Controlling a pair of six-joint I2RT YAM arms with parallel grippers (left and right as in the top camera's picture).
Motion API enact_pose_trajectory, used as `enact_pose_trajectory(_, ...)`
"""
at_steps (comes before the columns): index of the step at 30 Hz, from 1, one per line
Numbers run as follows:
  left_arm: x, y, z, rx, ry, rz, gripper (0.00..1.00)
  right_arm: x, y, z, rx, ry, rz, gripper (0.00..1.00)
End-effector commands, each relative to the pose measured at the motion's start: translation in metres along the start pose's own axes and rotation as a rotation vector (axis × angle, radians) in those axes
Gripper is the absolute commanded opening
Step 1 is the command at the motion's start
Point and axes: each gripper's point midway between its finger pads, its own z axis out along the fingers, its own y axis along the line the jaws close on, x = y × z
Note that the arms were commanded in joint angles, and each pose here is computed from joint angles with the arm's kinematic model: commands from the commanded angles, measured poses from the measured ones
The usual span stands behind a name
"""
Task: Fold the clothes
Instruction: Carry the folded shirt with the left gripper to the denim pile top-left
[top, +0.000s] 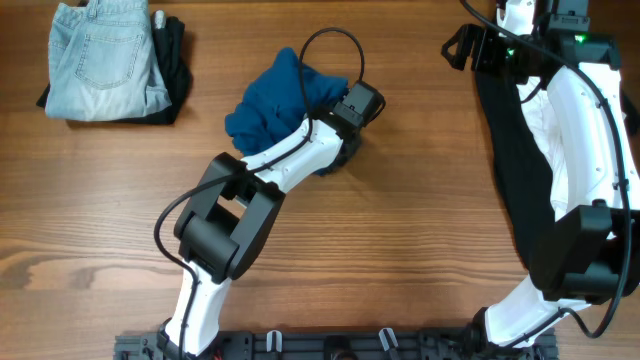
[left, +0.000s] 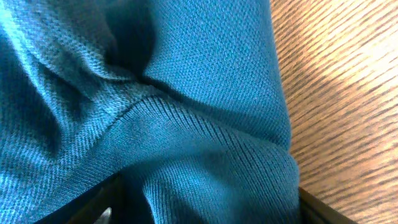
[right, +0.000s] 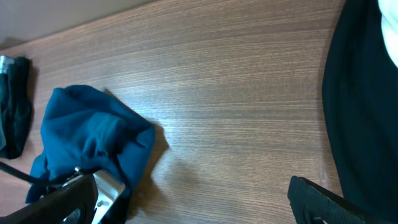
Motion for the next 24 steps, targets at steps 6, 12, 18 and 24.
enact_pose_trajectory(6,0.051,0.005,0.055,-0.043,0.167,-0.122,0.04,0.006,-0.011,0.006,0.038,0.023,0.003,0.98)
enact_pose_trajectory(12,0.005,0.088,-0.014,-0.166,0.001,-0.228,0.04,0.005,-0.011,0.007,0.038,0.02,0.004,0.97)
enact_pose_trajectory(18,-0.031,0.216,-0.129,-0.474,-0.237,-0.307,0.04,0.001,-0.01,0.007,0.035,0.004,-0.001,0.97)
enact_pose_trajectory(24,-0.016,0.302,-0.166,-0.637,-0.288,-0.286,0.04,0.001,-0.01,0.007,0.035,0.004,-0.002,0.98)
